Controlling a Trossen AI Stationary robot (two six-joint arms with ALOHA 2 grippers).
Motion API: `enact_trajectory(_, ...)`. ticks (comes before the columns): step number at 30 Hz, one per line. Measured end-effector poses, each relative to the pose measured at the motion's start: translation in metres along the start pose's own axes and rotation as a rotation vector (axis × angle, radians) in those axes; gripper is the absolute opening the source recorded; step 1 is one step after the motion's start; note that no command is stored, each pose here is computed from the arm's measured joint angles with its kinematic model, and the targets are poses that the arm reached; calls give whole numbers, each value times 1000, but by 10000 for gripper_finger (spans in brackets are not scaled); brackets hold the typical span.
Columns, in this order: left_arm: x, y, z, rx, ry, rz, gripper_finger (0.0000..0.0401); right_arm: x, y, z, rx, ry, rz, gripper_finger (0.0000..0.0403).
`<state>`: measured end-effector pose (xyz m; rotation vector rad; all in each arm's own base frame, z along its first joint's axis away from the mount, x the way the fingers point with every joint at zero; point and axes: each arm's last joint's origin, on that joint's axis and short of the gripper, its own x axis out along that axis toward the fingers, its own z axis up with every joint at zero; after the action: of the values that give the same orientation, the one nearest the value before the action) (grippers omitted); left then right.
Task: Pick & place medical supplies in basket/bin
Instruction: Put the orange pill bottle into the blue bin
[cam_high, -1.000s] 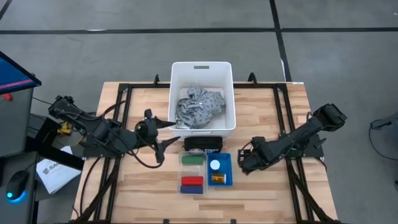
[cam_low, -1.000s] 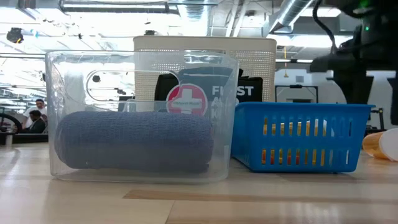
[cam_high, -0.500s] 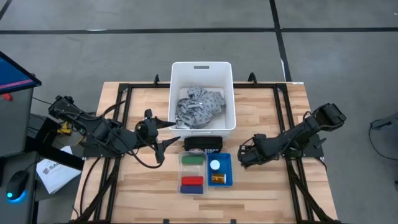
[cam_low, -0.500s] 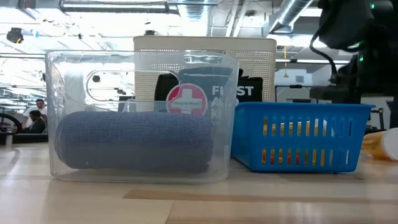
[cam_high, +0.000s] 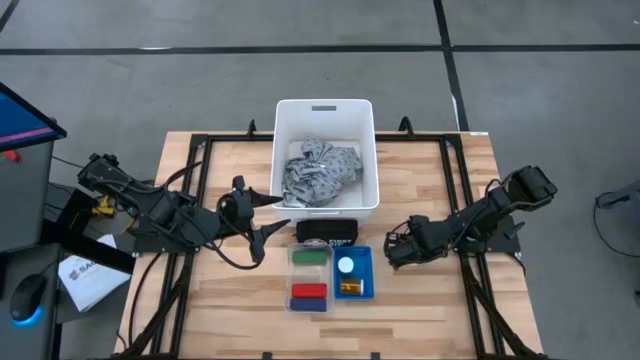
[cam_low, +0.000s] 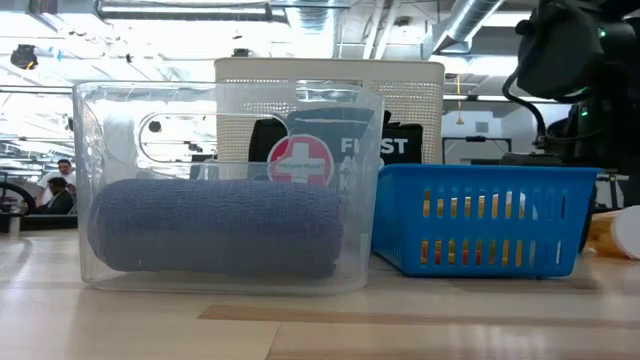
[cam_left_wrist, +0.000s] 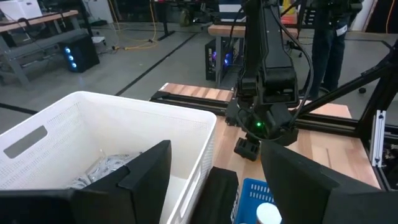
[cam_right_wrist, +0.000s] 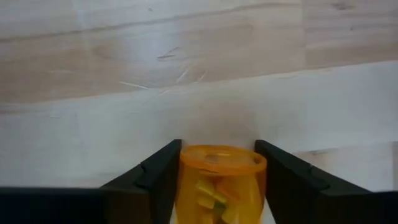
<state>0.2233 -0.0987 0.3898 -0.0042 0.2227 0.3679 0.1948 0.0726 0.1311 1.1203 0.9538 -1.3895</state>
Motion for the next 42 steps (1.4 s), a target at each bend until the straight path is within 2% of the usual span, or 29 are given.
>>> enact_trajectory(5, 0, 0, 0, -2, 0, 1, 236, 0, 1, -2, -66, -5, 26, 170)
enact_trajectory(10, 0, 0, 0, -2, 0, 3, 236, -17, 11, -12, -112, -1, 125, 194)
enact_trajectory(15, 0, 0, 0, -13, 0, 3, 236, -49, 35, -30, -212, 24, 344, 212)
enact_trajectory(20, 0, 0, 0, -53, 1, 3, 236, -80, 45, -43, -254, 13, 481, 173)
enact_trajectory(25, 0, 0, 0, -84, 1, 2, 236, -82, 34, -46, -310, -20, 416, 126)
enact_trajectory(29, 0, 0, 0, -101, 2, 0, 236, -85, 25, -58, -359, 22, 422, 118)
enact_trajectory(32, 0, 0, 0, -102, 2, 0, 236, -90, 17, -73, -374, 68, 473, 132)
enact_trajectory(35, 0, 0, 0, -103, 2, 0, 236, -90, 9, -84, -398, 85, 472, 155)
enact_trajectory(42, 0, 0, 0, -111, -1, 0, 236, -84, 8, -71, -457, 18, 368, 212)
